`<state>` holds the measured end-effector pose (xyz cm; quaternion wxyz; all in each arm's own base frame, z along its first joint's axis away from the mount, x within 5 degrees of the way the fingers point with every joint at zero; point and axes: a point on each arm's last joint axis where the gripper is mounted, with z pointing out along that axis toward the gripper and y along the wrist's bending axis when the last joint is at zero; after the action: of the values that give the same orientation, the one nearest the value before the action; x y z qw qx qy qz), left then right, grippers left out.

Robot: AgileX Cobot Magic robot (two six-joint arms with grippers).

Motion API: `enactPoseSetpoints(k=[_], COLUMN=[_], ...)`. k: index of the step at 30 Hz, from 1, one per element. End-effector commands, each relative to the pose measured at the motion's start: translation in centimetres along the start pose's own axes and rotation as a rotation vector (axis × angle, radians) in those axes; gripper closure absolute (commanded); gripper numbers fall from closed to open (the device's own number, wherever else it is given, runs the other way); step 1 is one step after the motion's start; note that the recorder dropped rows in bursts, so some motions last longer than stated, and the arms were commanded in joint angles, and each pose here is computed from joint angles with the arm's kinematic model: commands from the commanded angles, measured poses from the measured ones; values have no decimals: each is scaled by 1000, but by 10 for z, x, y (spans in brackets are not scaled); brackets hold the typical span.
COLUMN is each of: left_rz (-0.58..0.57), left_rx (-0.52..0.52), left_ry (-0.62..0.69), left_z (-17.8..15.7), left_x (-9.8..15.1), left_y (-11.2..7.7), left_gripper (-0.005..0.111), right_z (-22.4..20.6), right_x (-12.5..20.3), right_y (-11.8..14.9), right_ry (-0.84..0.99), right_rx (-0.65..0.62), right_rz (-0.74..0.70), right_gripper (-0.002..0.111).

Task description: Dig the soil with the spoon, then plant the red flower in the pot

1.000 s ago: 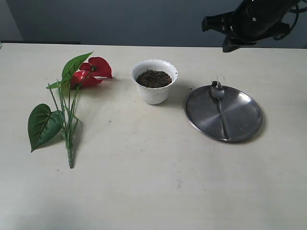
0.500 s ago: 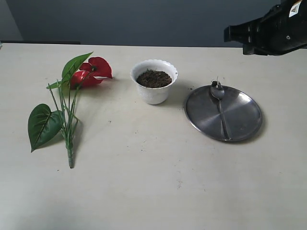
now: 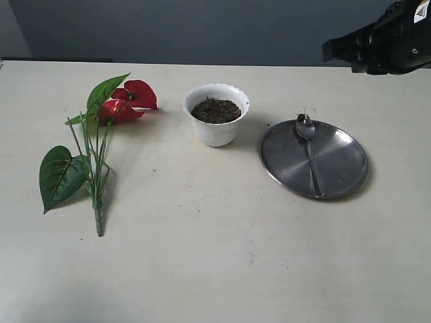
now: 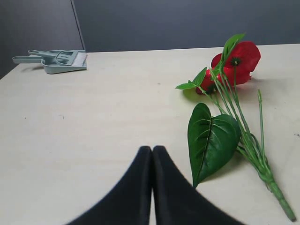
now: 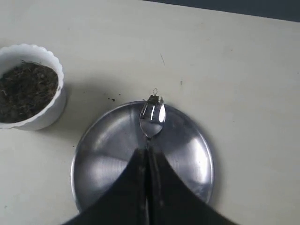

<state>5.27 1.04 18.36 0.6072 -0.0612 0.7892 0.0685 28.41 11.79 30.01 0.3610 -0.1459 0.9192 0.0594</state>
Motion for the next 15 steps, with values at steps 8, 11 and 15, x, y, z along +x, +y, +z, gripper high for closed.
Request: enactPoseSetpoints(k=[8, 11, 15], left_rz=[2, 2, 2], left_rx=[3, 3, 3], left_ry=[-9, -9, -9], left_z=[0, 0, 0], left_x=[1, 1, 1], left_y=[0, 0, 0], left_gripper=[106, 106, 106], right_z=[-65, -96, -134], right_x=[-8, -6, 7], right_y=[-15, -28, -53], right_ry=[-171, -241, -265], right_rx=[123, 165, 218], right_rz=[-149, -119, 42], right_gripper=[109, 109, 109])
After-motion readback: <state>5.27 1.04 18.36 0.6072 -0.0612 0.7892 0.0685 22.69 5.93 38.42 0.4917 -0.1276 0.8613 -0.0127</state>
